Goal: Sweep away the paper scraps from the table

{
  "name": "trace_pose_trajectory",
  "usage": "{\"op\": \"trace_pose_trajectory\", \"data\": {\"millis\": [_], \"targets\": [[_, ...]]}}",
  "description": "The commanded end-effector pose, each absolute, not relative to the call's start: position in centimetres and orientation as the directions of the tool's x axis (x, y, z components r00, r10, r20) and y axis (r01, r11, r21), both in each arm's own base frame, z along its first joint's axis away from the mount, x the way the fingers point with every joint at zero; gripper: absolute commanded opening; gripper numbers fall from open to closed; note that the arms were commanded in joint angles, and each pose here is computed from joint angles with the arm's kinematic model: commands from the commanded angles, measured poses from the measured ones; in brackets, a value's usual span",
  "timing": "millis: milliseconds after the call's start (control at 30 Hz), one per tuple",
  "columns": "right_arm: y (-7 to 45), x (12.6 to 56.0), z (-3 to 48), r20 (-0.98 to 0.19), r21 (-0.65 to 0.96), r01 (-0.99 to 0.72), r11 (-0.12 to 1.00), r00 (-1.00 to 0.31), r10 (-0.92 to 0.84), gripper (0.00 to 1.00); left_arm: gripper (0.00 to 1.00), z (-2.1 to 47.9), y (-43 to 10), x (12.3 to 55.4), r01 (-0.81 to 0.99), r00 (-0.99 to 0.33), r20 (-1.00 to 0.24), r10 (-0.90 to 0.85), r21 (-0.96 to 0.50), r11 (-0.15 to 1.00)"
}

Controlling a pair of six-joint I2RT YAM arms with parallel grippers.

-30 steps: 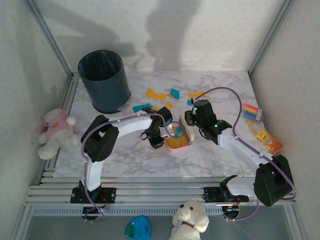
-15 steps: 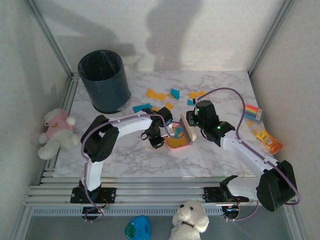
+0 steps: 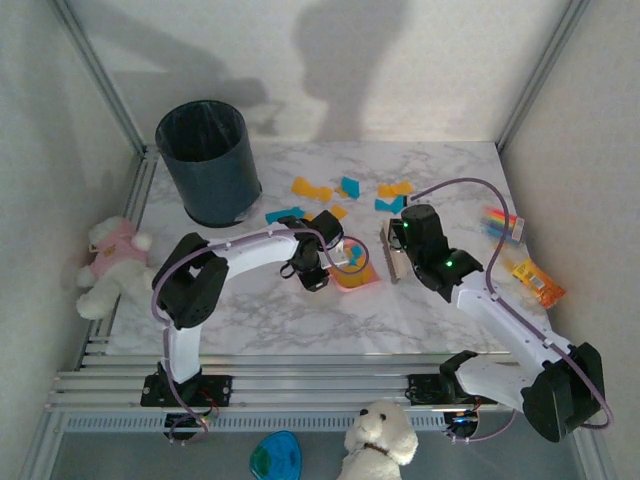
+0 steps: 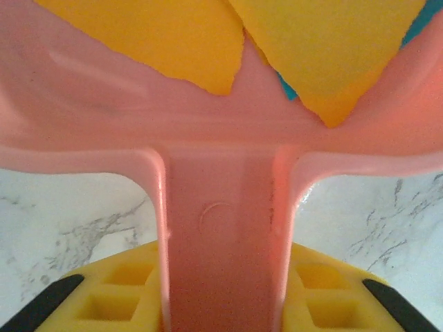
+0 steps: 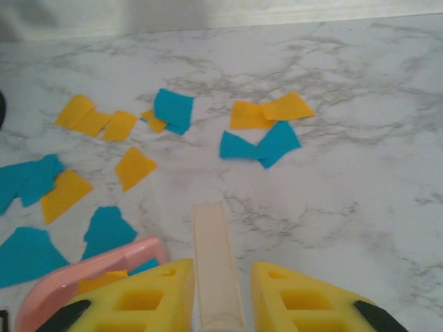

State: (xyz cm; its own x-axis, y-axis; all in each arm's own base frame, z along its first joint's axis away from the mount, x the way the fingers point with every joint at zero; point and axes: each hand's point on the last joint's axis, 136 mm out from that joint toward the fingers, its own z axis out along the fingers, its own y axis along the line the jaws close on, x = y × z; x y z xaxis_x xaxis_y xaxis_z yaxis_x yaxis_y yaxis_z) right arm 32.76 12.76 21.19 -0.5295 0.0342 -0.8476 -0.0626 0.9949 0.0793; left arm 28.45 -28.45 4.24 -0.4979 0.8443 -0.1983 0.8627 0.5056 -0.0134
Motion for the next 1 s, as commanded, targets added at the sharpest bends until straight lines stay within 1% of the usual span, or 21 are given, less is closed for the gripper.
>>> {"op": "trace_pose_trajectory", "data": {"millis": [0, 100, 267, 400, 500, 767, 967], "targets": [[10.4, 32.4, 21.7, -0.864, 0.054, 0.058, 0.997, -0.497, 0.076, 0.0, 0.0, 6.7, -28.6, 30.0, 0.83, -0.528, -0.291, 0.798, 0.022, 0.557], [9.1, 32.1, 21.5, -0.868, 0.036, 0.12, 0.992, -0.488, 0.091, 0.0, 0.0, 7.7, -28.8, 30.5, 0.817, -0.537, -0.328, 0.777, 0.028, 0.576], [8.7, 31.9, 21.1, -0.864, 0.018, 0.134, 0.991, -0.497, 0.083, 0.0, 0.0, 8.9, -28.7, 32.0, 0.762, -0.598, -0.353, 0.72, 0.031, 0.647], [9.1, 32.2, 20.6, -0.857, 0.03, 0.126, 0.992, -0.507, 0.091, 0.0, 0.0, 9.1, -28.9, 32.6, 0.743, -0.64, -0.36, 0.679, -0.06, 0.667], [9.6, 32.4, 20.3, -0.85, 0.046, 0.11, 0.993, -0.517, 0.097, 0.0, 0.0, 10.1, -29.2, 33.3, 0.735, -0.65, -0.398, 0.647, -0.114, 0.669], [10.5, 32.8, 19.9, -0.842, 0.06, 0.077, 0.995, -0.532, 0.092, 0.0, 0.0, 14.5, -28.9, 36.7, 0.676, -0.674, -0.53, 0.514, -0.162, 0.719], [11.1, 33.0, 19.6, -0.83, 0.064, 0.058, 0.996, -0.551, 0.085, 0.0, 0.0, 19.5, -29.1, 38.2, 0.666, -0.658, -0.63, 0.413, -0.231, 0.709]]}}
